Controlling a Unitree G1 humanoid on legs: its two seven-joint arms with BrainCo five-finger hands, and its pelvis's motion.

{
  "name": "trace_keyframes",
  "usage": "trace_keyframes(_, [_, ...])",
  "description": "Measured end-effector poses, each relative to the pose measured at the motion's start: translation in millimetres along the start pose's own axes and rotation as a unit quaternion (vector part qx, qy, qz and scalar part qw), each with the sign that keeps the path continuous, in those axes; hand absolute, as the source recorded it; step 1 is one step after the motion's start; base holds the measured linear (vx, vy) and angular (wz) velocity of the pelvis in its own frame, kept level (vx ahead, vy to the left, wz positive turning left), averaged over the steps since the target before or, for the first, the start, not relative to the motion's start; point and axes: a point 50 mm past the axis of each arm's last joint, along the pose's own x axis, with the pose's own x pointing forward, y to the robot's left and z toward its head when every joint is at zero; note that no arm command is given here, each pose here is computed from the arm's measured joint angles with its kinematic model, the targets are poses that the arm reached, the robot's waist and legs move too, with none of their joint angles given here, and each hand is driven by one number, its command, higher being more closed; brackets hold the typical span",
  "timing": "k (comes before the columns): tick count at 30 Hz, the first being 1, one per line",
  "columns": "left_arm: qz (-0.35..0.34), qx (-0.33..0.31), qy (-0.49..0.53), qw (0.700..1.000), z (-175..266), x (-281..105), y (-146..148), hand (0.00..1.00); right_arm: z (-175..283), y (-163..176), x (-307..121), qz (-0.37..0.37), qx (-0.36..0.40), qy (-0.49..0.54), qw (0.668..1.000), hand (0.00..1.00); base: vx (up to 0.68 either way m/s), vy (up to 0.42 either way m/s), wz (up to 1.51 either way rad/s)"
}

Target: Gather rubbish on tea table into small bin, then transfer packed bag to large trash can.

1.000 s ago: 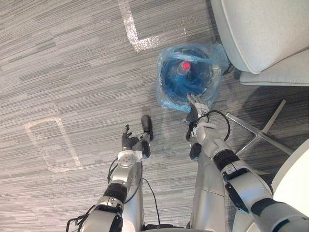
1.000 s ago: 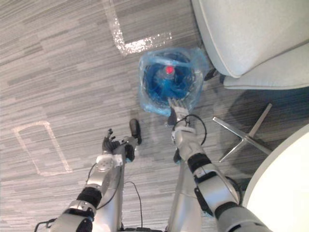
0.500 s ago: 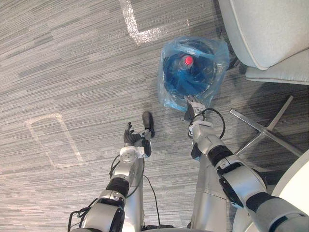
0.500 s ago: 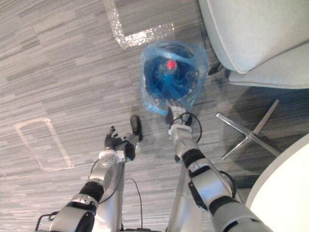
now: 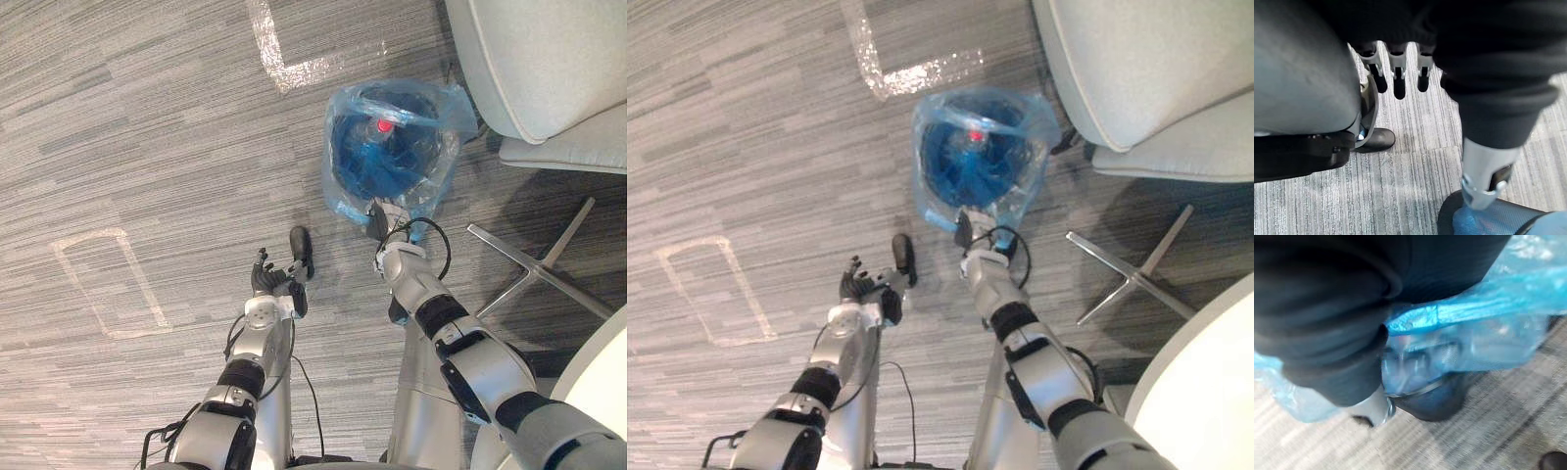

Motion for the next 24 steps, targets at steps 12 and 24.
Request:
trace_keyframes(12, [0.019, 0.016, 0.063, 0.998, -33.7, -10.5, 16.7, 0.00, -2.8, 24.5, -33.8, 0.018, 0.091, 0.006, 0.996, 1.00, -0.02, -0.017, -0.11])
trace_keyframes(24, [0.034, 0.071, 0.174, 0.982, -102.5, -48.4, 52.0, 0.00, 13.5, 62.9, -99.4, 0.095, 0.201, -0.013, 0.975, 1.00, 0.07, -0.019, -0.09])
